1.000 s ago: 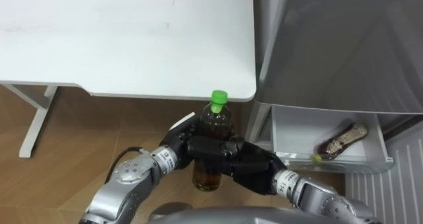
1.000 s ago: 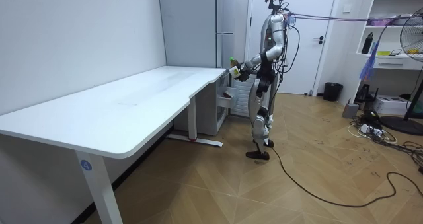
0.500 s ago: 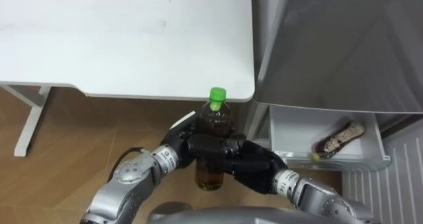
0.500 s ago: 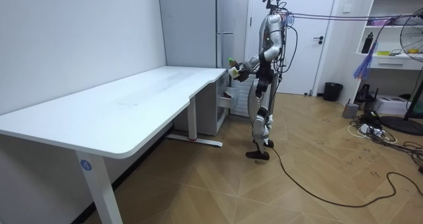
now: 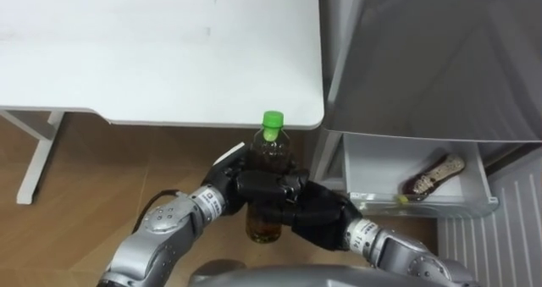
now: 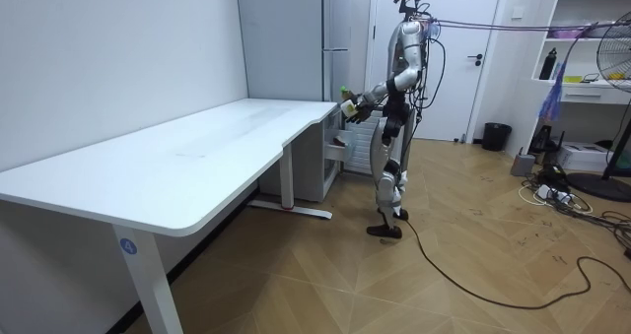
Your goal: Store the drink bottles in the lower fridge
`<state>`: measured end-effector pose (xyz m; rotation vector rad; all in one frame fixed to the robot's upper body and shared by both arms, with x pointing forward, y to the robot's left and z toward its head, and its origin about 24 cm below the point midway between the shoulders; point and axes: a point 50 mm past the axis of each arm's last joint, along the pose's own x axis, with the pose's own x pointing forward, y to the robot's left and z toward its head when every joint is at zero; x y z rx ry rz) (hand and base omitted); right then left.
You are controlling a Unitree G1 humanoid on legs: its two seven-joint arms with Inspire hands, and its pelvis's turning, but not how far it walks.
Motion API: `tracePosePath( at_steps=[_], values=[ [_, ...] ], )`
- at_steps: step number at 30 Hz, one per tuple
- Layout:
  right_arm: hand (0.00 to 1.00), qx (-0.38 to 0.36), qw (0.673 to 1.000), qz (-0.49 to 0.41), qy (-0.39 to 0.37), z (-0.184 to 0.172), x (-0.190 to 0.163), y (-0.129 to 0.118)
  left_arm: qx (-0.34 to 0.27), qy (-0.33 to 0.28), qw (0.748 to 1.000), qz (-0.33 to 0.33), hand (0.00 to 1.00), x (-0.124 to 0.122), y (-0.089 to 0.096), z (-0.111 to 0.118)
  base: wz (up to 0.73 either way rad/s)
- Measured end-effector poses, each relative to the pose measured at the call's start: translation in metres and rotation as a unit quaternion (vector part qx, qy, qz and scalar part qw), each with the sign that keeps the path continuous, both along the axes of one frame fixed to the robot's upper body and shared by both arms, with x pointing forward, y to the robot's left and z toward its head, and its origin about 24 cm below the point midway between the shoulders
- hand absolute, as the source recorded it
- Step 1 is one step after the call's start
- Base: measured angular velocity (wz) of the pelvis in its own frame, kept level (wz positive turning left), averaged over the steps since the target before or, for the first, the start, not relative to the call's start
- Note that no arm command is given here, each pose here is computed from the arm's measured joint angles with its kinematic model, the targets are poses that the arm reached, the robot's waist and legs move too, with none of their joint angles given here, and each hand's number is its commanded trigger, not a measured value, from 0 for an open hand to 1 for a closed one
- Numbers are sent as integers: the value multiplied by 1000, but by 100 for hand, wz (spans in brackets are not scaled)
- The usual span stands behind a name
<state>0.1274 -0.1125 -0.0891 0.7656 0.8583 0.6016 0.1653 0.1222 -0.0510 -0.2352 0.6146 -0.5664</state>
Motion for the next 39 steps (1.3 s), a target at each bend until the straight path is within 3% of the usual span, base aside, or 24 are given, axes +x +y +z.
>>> tracePosePath(
  at_steps=[39],
  values=[
    [0,29,997,-22,-63,8,10,-6,-3,-71,997,-15,100,12,-19,34,0]
  ],
)
